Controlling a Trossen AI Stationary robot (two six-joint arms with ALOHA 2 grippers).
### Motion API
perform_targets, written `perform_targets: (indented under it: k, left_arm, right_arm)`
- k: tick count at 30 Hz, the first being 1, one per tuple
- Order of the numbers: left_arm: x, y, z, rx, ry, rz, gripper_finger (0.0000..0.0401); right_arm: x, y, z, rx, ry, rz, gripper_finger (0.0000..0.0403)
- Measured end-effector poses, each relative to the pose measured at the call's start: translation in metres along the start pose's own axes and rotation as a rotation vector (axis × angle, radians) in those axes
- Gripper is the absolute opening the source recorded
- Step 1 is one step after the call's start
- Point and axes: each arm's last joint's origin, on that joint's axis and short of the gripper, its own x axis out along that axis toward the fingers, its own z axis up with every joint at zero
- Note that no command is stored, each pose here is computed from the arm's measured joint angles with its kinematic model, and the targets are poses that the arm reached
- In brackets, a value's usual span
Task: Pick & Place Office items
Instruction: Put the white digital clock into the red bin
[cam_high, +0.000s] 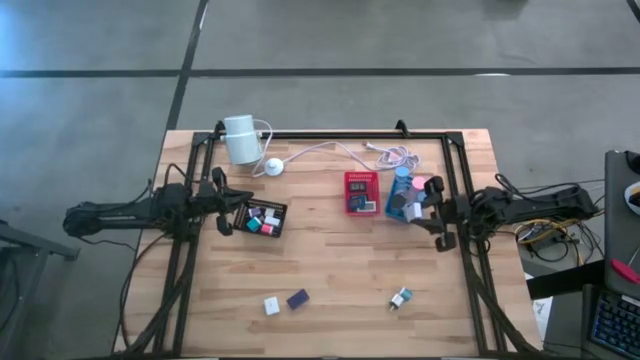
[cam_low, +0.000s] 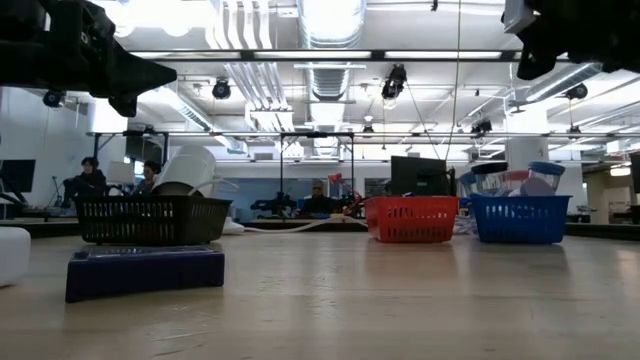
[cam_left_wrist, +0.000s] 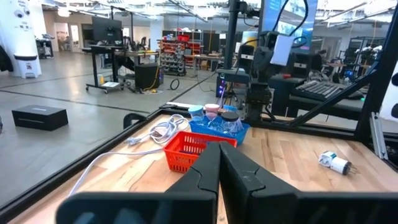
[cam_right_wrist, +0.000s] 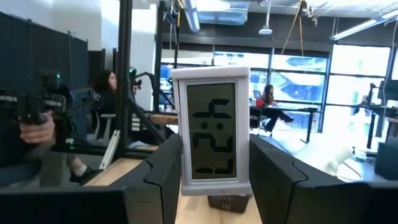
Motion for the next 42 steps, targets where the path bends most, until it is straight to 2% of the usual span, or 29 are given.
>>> perform_targets:
  k: [7,30,37,42]
  left_arm:
    - [0.000,0.000,0.000,-0.003,0.000,0.000,0.0012]
    - [0.000,0.000,0.000,-0.002,0.000,-0.001,0.0012]
    - [0.000,0.000,0.000,-0.003,0.000,0.001,0.0012]
    - [0.000,0.001,0.000,-0.007,-0.001,0.020,0.0012]
  right_arm:
    - [-0.008,-0.001,-0.006,-0.013,-0.027,-0.035,0.0139]
    - [-0.013,-0.001,-0.013,-0.032,0.022,-0.040,0.0140]
    - [-0.011,-0.006,-0.008,-0.018,0.056,-0.199,0.0141]
    - [0.001,-0.011,0.009,0.006,0.203,-0.352,0.0142]
